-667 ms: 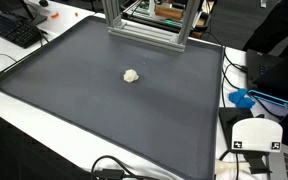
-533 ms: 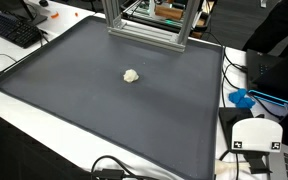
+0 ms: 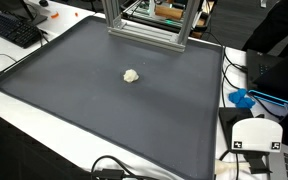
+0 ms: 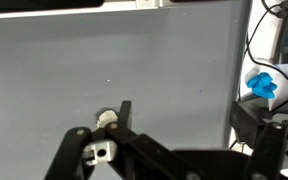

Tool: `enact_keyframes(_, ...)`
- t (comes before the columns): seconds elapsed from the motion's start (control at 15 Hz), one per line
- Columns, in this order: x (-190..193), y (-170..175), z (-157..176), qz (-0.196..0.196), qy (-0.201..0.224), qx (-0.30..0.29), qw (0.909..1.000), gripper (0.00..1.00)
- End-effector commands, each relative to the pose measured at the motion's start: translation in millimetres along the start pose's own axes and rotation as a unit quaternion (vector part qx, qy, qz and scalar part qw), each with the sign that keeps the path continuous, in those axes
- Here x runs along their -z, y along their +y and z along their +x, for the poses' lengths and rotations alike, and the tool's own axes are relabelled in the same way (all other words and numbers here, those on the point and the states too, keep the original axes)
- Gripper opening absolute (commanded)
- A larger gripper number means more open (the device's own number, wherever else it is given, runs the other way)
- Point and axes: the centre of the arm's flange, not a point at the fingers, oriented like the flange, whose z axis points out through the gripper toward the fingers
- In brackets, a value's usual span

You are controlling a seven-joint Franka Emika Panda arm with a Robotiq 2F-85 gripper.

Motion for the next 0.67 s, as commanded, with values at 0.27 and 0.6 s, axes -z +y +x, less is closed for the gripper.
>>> enact_keyframes(0.27, 44, 8, -50, -0.07, -0.014, 0.02, 0.9972, 1.0)
enact_keyframes(0.6, 48, 14, -72, -0.076, -0.014, 0.018, 0.9968, 1.0)
